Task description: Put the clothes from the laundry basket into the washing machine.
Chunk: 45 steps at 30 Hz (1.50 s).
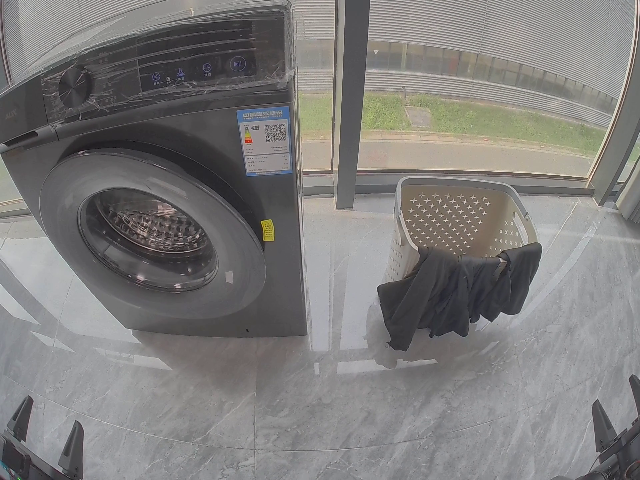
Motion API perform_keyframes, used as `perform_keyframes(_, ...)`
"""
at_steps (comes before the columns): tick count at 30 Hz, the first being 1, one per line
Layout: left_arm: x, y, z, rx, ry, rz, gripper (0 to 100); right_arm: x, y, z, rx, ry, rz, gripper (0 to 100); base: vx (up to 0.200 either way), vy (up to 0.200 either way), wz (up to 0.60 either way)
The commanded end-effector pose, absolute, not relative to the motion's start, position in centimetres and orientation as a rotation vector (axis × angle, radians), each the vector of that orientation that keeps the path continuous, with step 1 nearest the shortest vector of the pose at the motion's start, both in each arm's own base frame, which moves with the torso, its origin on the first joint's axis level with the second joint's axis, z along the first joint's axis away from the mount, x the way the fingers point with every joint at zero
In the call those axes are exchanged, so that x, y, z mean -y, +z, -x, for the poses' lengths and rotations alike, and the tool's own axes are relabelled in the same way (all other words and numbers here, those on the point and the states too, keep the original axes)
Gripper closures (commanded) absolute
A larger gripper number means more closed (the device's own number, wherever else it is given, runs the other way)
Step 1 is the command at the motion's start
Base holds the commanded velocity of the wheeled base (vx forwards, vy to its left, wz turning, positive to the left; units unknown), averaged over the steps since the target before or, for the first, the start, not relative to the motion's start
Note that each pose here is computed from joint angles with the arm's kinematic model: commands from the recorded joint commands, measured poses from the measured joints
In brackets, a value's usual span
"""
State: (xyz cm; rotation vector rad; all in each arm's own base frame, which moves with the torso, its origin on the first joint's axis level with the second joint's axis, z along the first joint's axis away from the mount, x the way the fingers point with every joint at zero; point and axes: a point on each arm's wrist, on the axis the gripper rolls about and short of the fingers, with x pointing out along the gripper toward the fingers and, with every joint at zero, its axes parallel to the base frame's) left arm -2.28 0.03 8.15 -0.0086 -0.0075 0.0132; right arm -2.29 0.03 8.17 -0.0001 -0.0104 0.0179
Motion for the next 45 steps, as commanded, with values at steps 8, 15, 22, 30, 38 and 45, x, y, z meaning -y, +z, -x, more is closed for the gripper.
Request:
perform_keyframes(8,-0.03,7.66,2.28,0.006,0.014,0.009,0,-0.03,7.64,2.28,0.009,0.018,0.0,0,0.0,-0.2,0.0)
perform_keyframes(15,-0.03,7.66,2.28,0.006,0.014,0.009,0,-0.03,7.64,2.28,0.009,0.018,0.0,0,0.0,-0.2,0.0)
perform_keyframes(22,-0.03,7.66,2.28,0.006,0.014,0.009,0,-0.03,7.64,2.28,0.009,0.018,0.0,0,0.0,-0.2,0.0)
perform_keyframes(30,-0.03,7.66,2.28,0.006,0.014,0.009,0,-0.03,7.64,2.28,0.009,0.018,0.0,0,0.0,-0.175,0.0)
perform_keyframes(38,-0.03,7.66,2.28,0.006,0.012,0.012,0,-0.03,7.64,2.28,0.009,0.018,0.0,0,0.0,0.0,0.0)
perform_keyframes(45,-0.03,7.66,2.28,0.006,0.015,0.014,0,-0.03,7.64,2.28,0.009,0.018,0.0,0,0.029,0.0,0.0)
